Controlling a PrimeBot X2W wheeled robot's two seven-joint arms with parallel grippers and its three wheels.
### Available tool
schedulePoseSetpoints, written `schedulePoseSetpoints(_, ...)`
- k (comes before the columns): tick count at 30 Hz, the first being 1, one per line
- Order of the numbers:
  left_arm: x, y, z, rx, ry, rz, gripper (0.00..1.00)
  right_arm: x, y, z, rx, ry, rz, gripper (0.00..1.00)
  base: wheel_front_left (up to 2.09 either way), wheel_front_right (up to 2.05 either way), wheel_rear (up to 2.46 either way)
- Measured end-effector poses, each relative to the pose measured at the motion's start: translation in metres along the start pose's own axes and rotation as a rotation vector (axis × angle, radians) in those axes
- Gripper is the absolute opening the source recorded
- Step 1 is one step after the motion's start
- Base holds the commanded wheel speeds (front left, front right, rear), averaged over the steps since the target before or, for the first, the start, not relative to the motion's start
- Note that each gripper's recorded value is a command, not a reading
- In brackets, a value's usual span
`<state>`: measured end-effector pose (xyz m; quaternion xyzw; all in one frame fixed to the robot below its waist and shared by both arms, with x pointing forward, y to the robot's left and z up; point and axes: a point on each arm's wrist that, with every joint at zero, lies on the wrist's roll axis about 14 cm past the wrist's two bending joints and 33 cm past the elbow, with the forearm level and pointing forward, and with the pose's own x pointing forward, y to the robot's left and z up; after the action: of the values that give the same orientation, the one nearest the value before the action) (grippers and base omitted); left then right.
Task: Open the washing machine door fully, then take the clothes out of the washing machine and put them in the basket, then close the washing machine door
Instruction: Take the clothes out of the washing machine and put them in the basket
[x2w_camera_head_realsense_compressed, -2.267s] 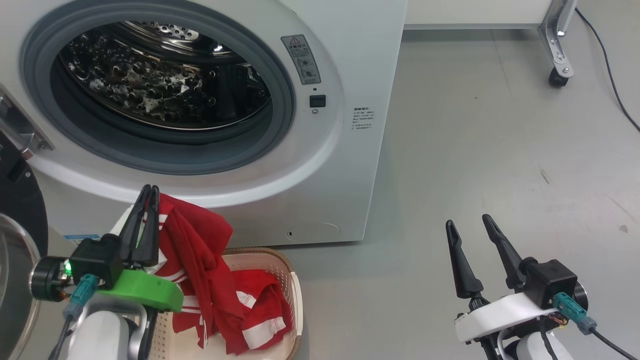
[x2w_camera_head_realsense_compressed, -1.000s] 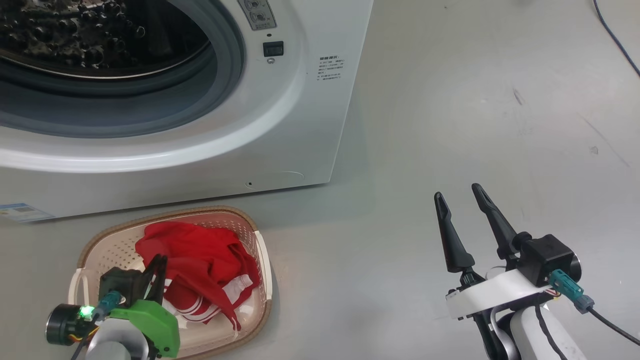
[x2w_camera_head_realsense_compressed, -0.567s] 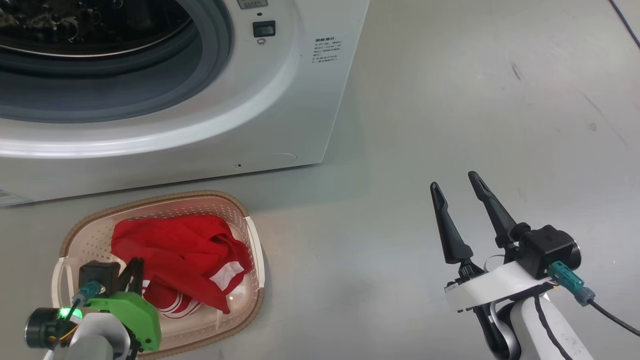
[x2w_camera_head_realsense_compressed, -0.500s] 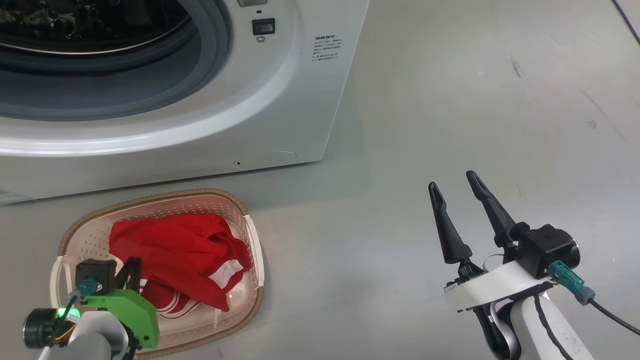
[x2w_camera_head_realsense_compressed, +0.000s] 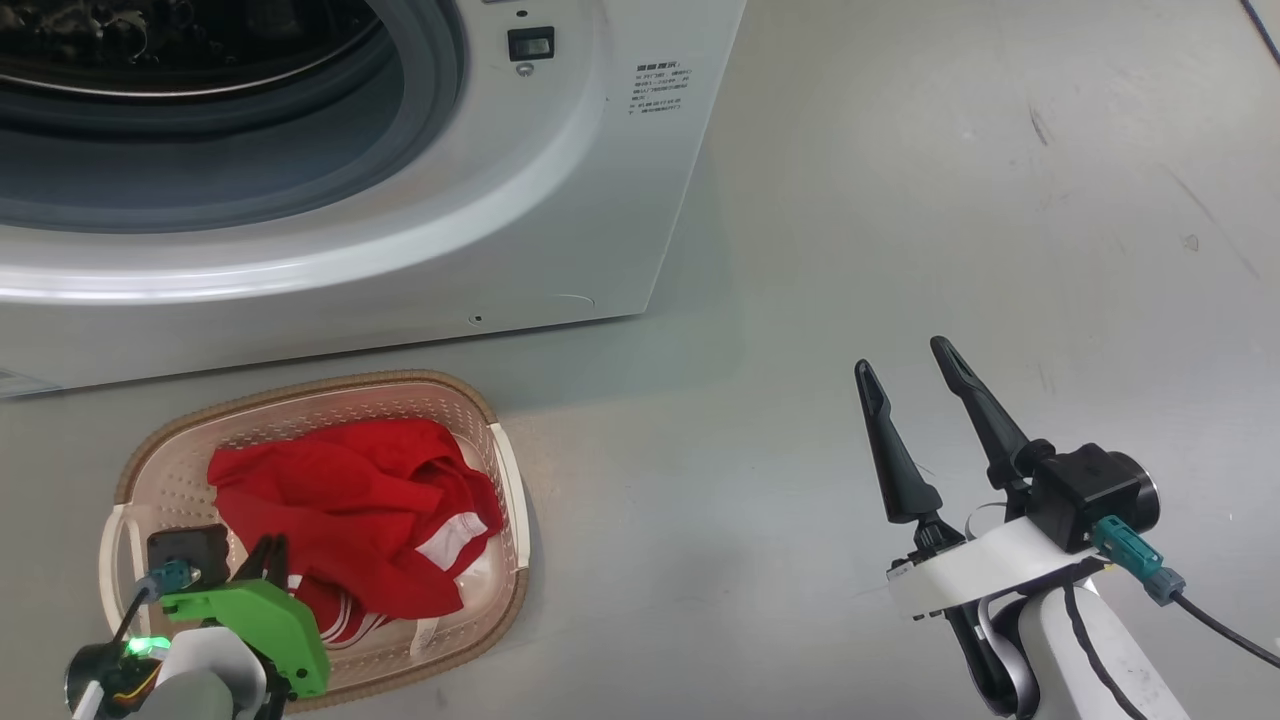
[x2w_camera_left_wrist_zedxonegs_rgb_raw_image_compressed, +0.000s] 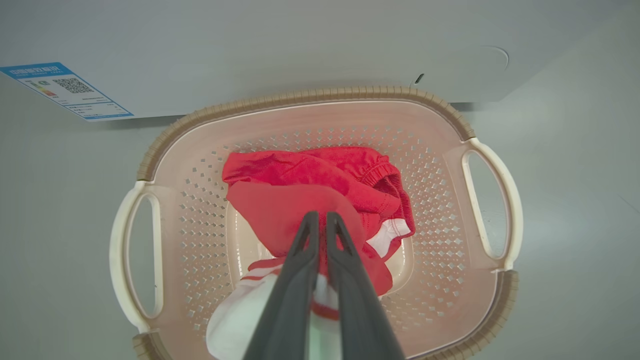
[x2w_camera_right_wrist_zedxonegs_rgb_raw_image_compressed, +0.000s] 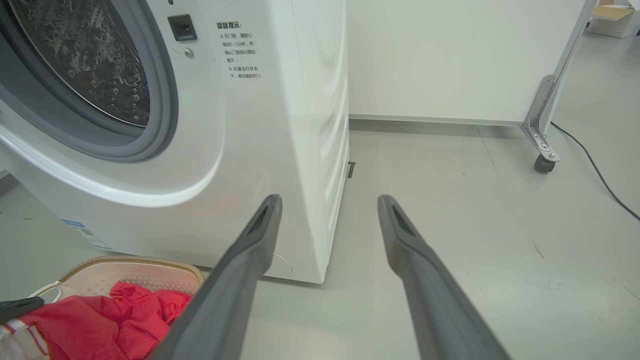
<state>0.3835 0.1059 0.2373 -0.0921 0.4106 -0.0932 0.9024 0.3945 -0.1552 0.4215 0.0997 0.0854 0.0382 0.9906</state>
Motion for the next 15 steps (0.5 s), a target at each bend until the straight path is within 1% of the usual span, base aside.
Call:
schedulePoseSetpoints(1,0.0,0.0,0.0,-0.005,0.001,0.002,1.0,0.0,0.0,0.0,0.0,0.001,0.001,1.0,0.0,0.0,0.0)
schedulePoseSetpoints(5,0.001,0.0,0.003,-0.015,-0.002,0.007,1.0,0.0,0.001,0.0,0.0,0.0,0.004,1.0,0.0,0.0,0.0)
schedulePoseSetpoints(15,-0.007,0.001,0.011,0.001,-0.04,0.005,1.0,-0.003,0.008,0.004,0.002,-0.011,0.024,1.0,0.0,0.0,0.0)
